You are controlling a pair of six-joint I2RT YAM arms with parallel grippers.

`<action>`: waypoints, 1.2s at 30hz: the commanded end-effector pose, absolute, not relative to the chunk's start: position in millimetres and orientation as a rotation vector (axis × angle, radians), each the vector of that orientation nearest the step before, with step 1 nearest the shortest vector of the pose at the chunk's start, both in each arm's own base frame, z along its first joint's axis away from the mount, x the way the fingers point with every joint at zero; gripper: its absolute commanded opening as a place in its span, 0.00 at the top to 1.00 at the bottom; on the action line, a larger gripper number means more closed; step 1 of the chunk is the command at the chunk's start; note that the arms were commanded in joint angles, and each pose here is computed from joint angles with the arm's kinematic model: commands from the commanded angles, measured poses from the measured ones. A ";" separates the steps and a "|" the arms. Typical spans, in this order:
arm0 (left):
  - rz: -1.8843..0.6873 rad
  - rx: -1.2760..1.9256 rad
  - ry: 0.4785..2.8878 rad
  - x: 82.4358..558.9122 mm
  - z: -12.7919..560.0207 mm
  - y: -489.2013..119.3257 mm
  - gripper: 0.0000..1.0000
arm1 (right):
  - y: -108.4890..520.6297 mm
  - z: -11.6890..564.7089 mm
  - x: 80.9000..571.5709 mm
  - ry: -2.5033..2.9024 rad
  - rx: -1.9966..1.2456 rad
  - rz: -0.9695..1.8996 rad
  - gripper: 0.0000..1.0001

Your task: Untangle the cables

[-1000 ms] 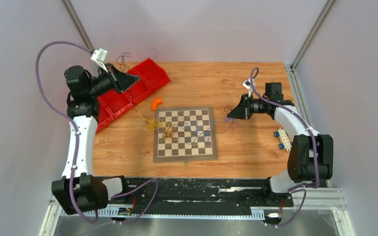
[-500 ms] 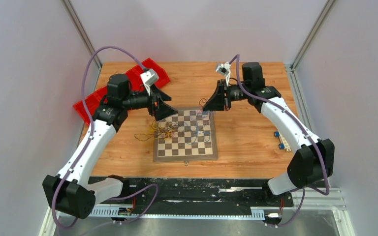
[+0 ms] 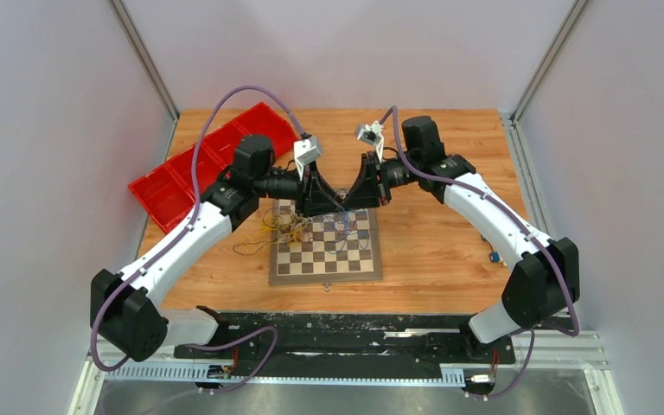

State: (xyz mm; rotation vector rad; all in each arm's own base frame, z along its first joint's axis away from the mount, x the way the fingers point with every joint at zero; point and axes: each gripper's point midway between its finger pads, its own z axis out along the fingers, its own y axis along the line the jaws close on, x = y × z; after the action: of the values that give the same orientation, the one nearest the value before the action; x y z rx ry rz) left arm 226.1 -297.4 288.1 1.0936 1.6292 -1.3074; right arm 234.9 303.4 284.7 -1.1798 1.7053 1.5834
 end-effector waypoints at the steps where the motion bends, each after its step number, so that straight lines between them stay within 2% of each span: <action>1: -1.308 1.094 1.540 229.5 308.9 -302.1 0.75 | 303.5 290.5 232.4 1.634 -1.224 1.564 0.89; 2: -1.298 1.089 1.541 230.5 309.4 -301.0 0.94 | 301.6 288.1 232.4 1.642 -1.219 1.557 0.88; 4: -1.287 1.067 1.543 231.3 312.1 -294.4 1.00 | 292.1 281.9 237.5 1.668 -1.186 1.538 0.87; 12: -1.204 0.885 1.572 247.8 332.5 -235.4 1.00 | 226.4 238.4 275.1 1.830 -0.973 1.430 0.88; 14: -1.160 0.843 1.585 254.2 334.5 -220.4 1.00 | 216.8 236.5 277.8 1.845 -0.957 1.411 0.93; 15: -1.156 0.829 1.599 254.8 333.8 -215.5 1.00 | 212.7 236.2 279.0 1.849 -0.954 1.396 0.98; 18: -1.122 0.780 1.623 259.9 335.6 -194.5 1.00 | 199.8 237.0 286.4 1.858 -0.927 1.343 1.00; 19: -1.109 0.788 1.619 259.7 335.6 -192.1 1.00 | 197.9 239.3 288.3 1.856 -0.920 1.333 0.98; 20: -1.105 0.787 1.622 258.1 335.3 -190.4 1.00 | 199.1 245.1 288.0 1.842 -0.921 1.348 0.86; 22: -1.119 0.782 1.608 257.0 337.0 -191.5 1.00 | 209.9 259.2 285.0 1.818 -0.941 1.387 0.52; 23: -1.149 0.755 1.619 256.4 338.1 -192.5 1.00 | 217.9 265.4 284.5 1.812 -0.958 1.386 0.41; 26: -1.182 0.724 1.625 263.1 336.6 -198.4 1.00 | 249.1 284.9 276.8 1.770 -1.023 1.405 0.26; 29: -1.197 0.726 1.641 264.3 333.1 -210.3 1.00 | 279.7 302.4 266.9 1.728 -1.060 1.454 0.07; 30: -1.197 0.723 1.648 266.9 331.4 -213.2 1.00 | 289.3 305.9 265.7 1.729 -1.061 1.471 0.03; 34: -1.230 0.742 1.661 266.4 326.5 -232.9 1.00 | 323.2 314.2 262.8 1.707 -1.115 1.485 0.01; 35: -1.247 0.753 1.663 264.9 326.1 -238.9 1.00 | 330.0 312.5 265.0 1.716 -1.116 1.469 0.05; 36: -1.252 0.759 1.660 264.4 327.1 -241.7 1.00 | 334.4 308.6 269.8 1.733 -1.106 1.448 0.14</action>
State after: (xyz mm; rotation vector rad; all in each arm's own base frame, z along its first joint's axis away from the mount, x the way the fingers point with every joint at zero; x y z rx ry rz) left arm 261.6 -228.2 313.8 0.7457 1.7053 -1.2431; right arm 251.0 313.8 298.6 -1.1423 1.7400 1.5032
